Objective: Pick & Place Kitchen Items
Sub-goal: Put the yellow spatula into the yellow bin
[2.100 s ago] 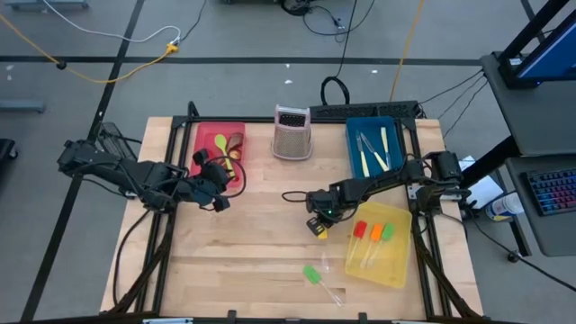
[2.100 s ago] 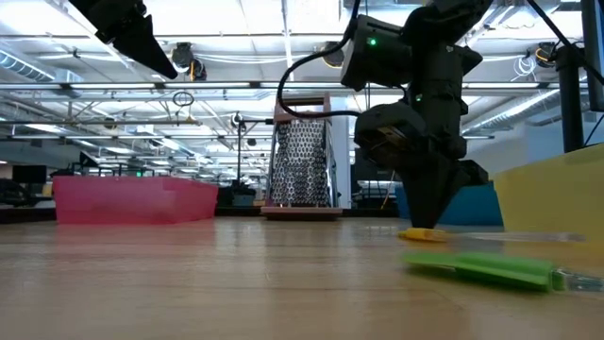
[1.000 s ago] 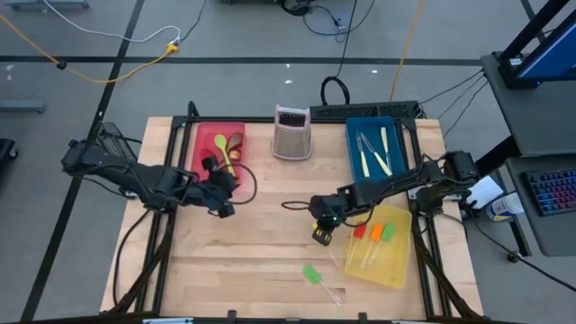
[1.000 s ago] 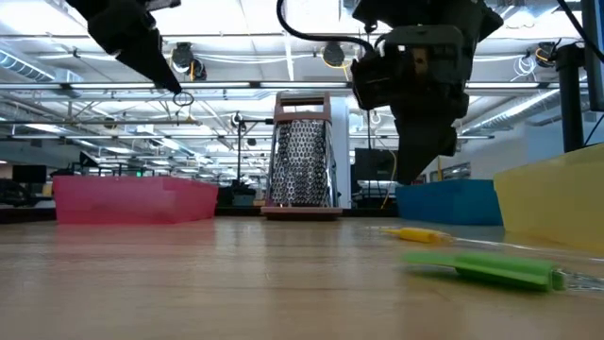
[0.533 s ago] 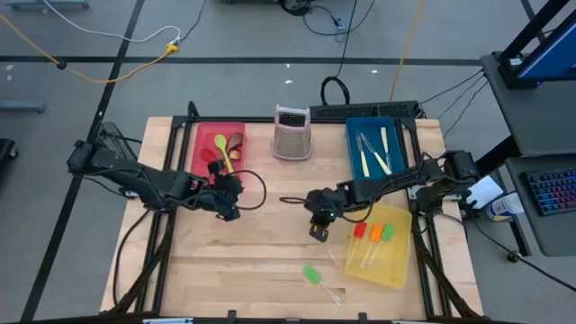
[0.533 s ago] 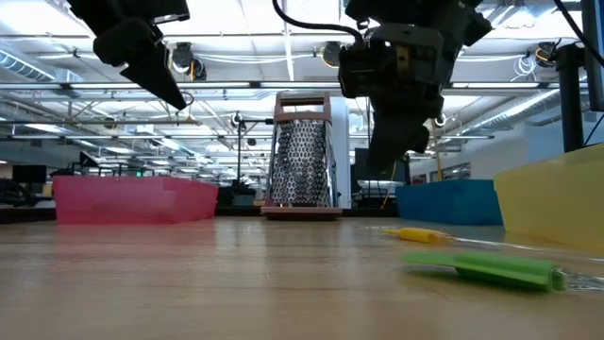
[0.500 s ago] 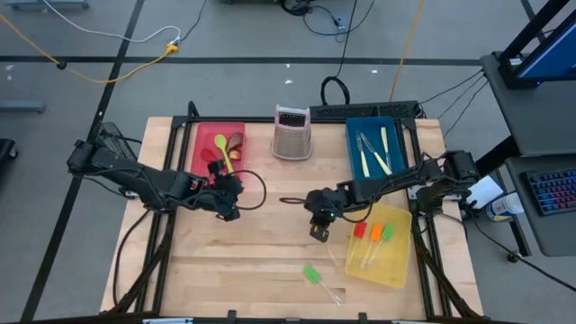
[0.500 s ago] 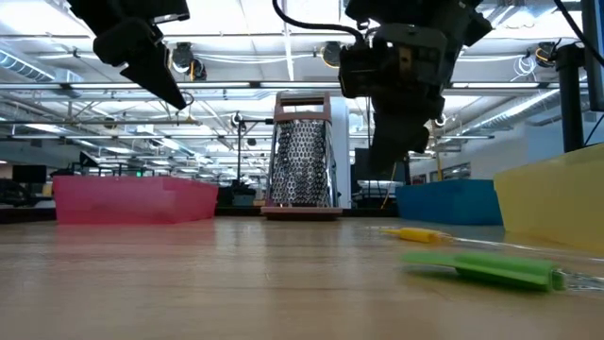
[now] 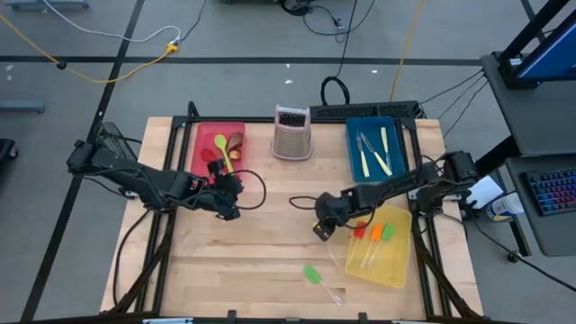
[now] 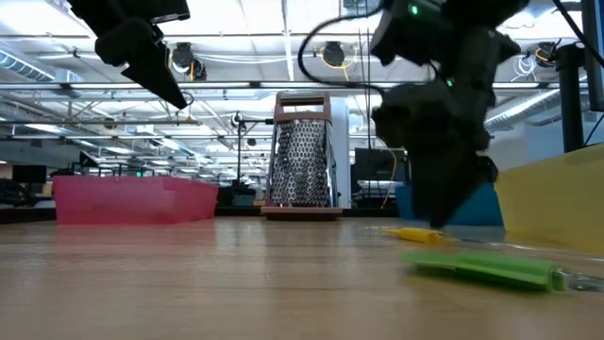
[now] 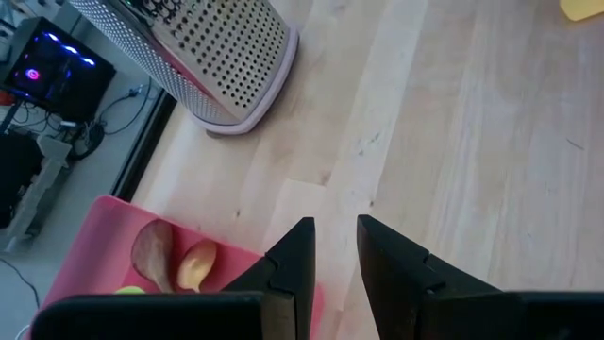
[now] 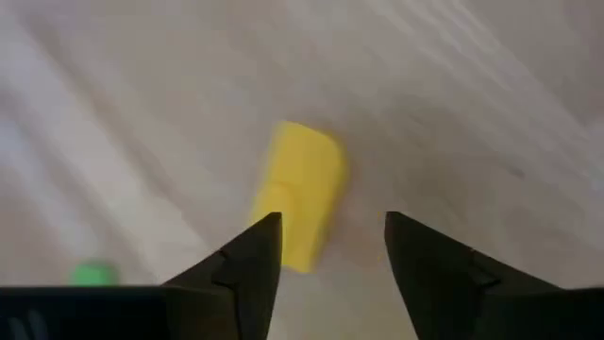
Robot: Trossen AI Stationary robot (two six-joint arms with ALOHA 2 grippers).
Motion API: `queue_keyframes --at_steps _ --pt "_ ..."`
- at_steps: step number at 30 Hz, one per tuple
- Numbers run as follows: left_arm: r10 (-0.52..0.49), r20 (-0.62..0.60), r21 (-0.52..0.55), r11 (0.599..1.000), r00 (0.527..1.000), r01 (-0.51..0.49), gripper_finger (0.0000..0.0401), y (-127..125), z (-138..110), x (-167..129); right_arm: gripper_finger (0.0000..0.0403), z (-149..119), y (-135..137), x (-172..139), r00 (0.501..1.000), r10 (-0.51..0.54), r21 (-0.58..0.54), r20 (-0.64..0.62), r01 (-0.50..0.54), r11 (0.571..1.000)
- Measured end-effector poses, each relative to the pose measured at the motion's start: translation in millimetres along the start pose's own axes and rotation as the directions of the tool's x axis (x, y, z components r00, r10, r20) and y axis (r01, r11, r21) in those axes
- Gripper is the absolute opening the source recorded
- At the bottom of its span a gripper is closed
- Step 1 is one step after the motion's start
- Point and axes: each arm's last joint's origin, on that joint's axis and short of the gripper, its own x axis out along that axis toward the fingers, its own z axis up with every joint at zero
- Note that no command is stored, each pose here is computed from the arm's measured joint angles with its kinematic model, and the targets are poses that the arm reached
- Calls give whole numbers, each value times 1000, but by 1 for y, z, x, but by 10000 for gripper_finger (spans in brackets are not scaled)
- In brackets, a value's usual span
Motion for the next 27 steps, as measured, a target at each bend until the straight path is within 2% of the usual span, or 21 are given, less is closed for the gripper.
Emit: queue_keyframes --at_steps 6,9,12,21,27 --pt "9 5 -2 1000 1000 -9 88 1 1 0 191 -7 -3 12 998 15 13 56 -15 1000" --pt "12 8 -12 1000 1000 -12 88 2 2 1 191 -2 4 11 990 86 -31 114 -83 996" --pt "17 7 -19 1000 1000 -17 88 3 2 2 190 -1 6 11 987 104 -46 125 -99 994" --pt "35 0 -22 999 999 -35 88 9 3 6 188 -7 11 26 995 62 -65 76 -57 996" --pt "55 -11 -36 998 998 -55 88 15 4 9 187 3 28 11 996 -25 -219 89 44 975"
